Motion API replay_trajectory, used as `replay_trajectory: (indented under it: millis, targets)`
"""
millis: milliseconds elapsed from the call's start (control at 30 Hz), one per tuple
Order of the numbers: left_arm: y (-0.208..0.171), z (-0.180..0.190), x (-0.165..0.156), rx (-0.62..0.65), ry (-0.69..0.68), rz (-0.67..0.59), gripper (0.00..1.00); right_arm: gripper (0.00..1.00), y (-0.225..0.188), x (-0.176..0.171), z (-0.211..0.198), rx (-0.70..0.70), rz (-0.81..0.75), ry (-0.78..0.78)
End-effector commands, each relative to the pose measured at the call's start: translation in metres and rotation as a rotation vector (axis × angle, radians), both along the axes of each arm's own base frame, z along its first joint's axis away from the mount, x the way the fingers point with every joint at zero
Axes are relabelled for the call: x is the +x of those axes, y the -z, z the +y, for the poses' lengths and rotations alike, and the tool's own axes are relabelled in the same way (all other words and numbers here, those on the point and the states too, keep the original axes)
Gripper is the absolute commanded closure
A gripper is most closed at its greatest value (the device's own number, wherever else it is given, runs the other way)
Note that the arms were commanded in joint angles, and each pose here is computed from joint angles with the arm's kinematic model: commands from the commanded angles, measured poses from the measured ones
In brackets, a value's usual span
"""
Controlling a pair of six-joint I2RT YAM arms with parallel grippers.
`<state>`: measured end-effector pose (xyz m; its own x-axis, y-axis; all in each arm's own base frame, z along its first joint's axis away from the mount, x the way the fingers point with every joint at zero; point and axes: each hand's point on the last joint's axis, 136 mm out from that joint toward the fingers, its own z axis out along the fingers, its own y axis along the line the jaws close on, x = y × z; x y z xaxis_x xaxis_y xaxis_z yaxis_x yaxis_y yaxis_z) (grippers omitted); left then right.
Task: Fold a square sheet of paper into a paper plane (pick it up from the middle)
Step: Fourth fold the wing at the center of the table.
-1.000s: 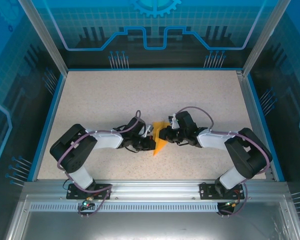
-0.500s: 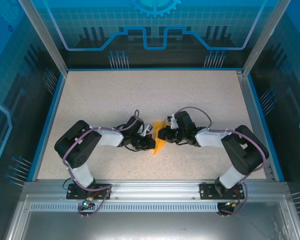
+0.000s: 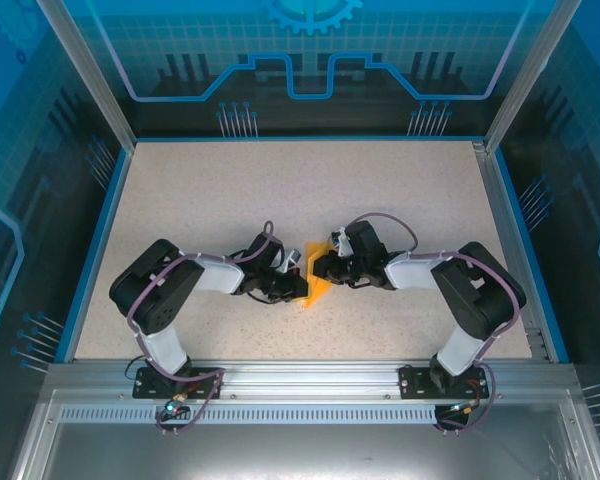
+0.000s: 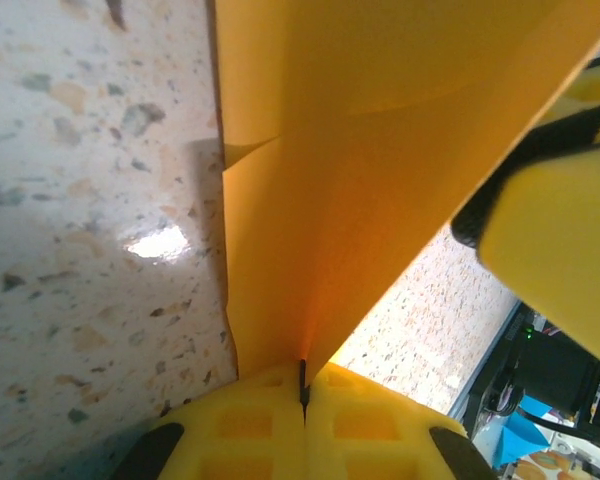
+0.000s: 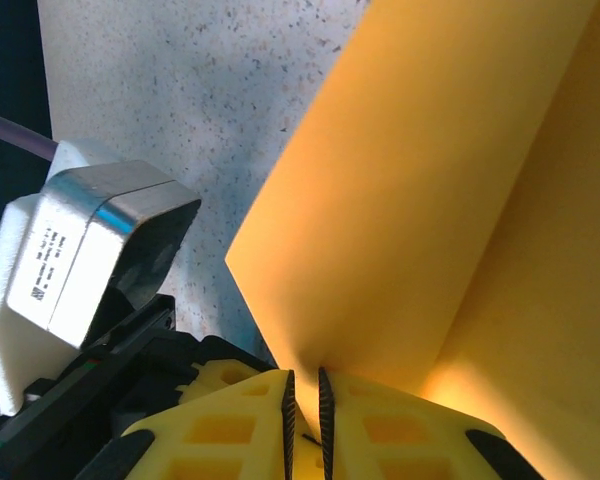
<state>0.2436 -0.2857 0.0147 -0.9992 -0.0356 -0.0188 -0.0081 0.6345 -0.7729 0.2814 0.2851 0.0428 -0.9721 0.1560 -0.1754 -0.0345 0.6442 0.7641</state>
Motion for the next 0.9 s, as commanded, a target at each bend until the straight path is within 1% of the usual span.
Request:
replay_trajectory:
  millis: [0,300,567,667,867]
  targets:
    - [0.012,0.006,-0.004,0.018,-0.019,0.061,0.96,0.83,-0.005,0.013,0.002,0.021,-0.012,0.019]
    - [0.012,0.008,-0.002,0.015,-0.013,0.093,0.96,0.83,0.003,0.015,-0.003,0.002,0.005,0.033]
    - [0.011,0.007,-0.001,-0.002,0.003,0.117,0.96,0.83,-0.026,0.008,0.015,0.091,-0.056,-0.051]
    - [0.013,0.007,-0.002,-0.001,0.008,0.123,0.96,0.83,-0.016,0.010,0.012,0.052,-0.037,-0.038]
    - [0.014,0.009,-0.002,0.006,0.002,0.134,0.96,0.83,0.000,0.021,0.010,0.022,-0.012,-0.014]
